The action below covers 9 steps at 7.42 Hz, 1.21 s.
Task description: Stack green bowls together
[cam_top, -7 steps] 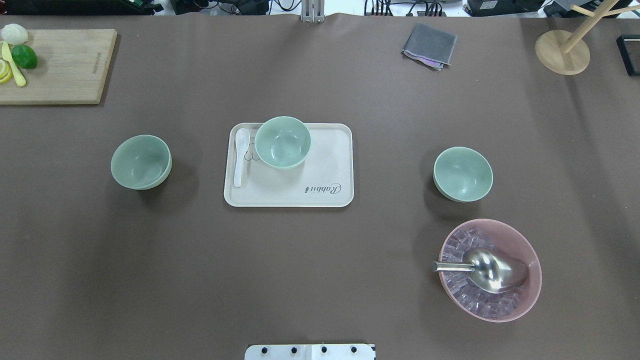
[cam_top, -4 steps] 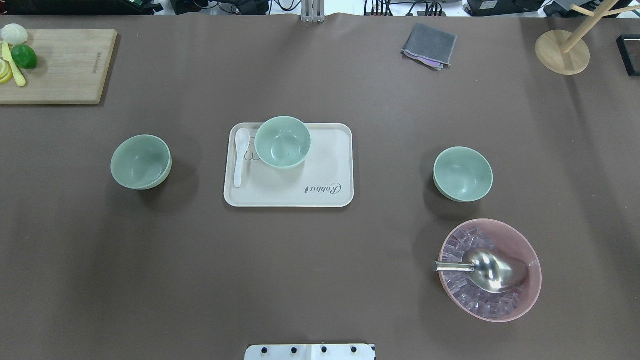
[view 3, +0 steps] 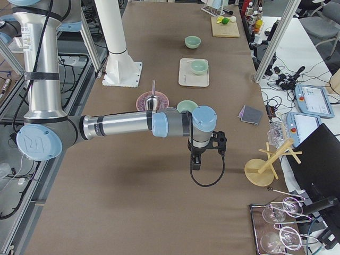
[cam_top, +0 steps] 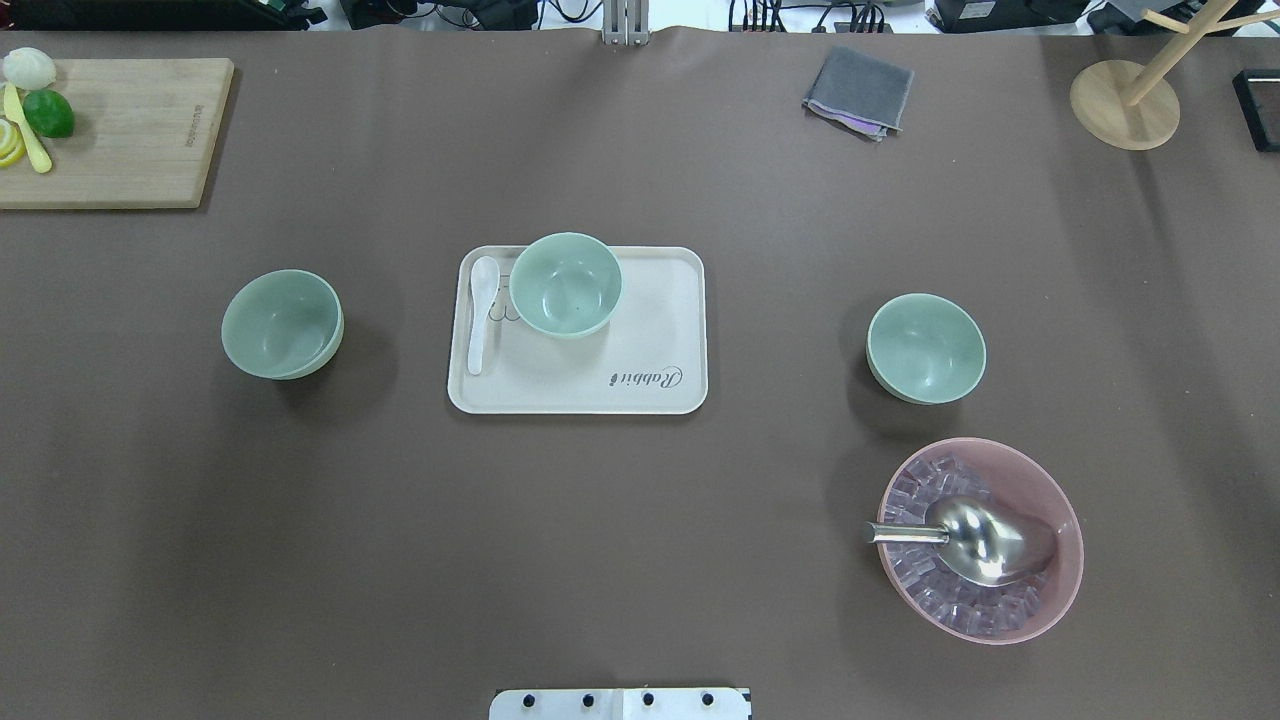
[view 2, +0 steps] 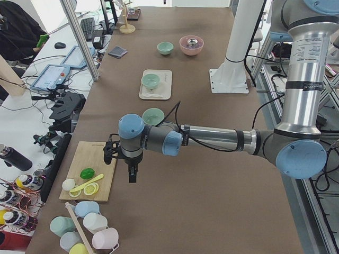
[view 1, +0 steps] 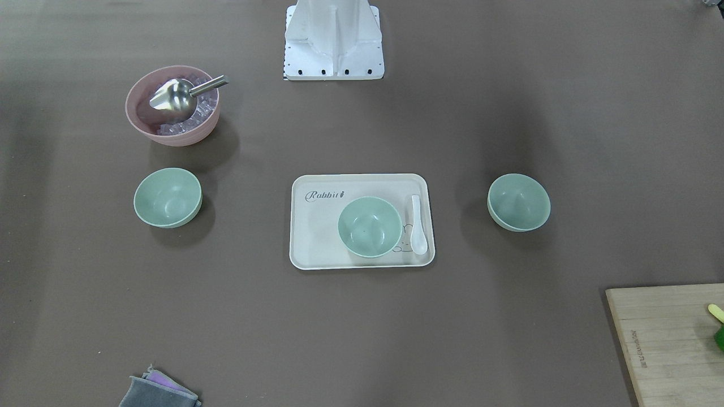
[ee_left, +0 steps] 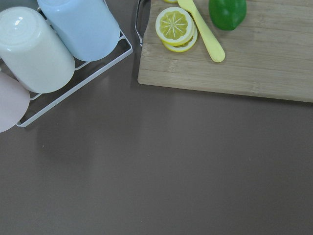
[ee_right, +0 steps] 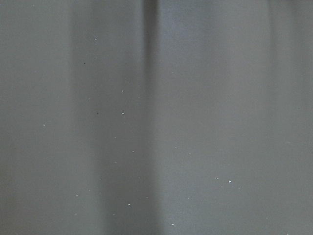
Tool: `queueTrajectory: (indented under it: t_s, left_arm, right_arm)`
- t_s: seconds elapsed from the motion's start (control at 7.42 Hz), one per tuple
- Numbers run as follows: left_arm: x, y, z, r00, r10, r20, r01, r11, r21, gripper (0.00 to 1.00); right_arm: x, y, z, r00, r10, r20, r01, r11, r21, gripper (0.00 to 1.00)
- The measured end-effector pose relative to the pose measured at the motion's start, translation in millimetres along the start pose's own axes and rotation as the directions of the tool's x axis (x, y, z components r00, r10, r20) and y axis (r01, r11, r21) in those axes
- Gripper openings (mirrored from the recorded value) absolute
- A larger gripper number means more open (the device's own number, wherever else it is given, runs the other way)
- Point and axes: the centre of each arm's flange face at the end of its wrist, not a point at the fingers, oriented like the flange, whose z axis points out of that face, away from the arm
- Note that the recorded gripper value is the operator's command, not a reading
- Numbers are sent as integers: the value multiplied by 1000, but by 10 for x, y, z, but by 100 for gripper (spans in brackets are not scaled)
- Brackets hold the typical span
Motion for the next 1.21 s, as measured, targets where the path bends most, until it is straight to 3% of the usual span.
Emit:
queueTrajectory:
  t_s: [0.4, 0.81, 1.21]
  left_arm:
    - [271, -70, -1, 999, 42, -24, -42, 999, 0, 98]
    - [724, -229, 29, 992, 85, -94, -86, 996, -13, 98]
    - [1502, -328, 301, 995, 58, -84, -62, 997, -46, 98]
  right_arm:
    - [-567, -258, 60, 998, -60, -8, 60, 998, -4, 100]
    - [-1213, -684, 121, 996, -82, -20, 82, 997, -1, 100]
    - [-2090, -902, 373, 998, -54, -36, 53, 998, -15, 100]
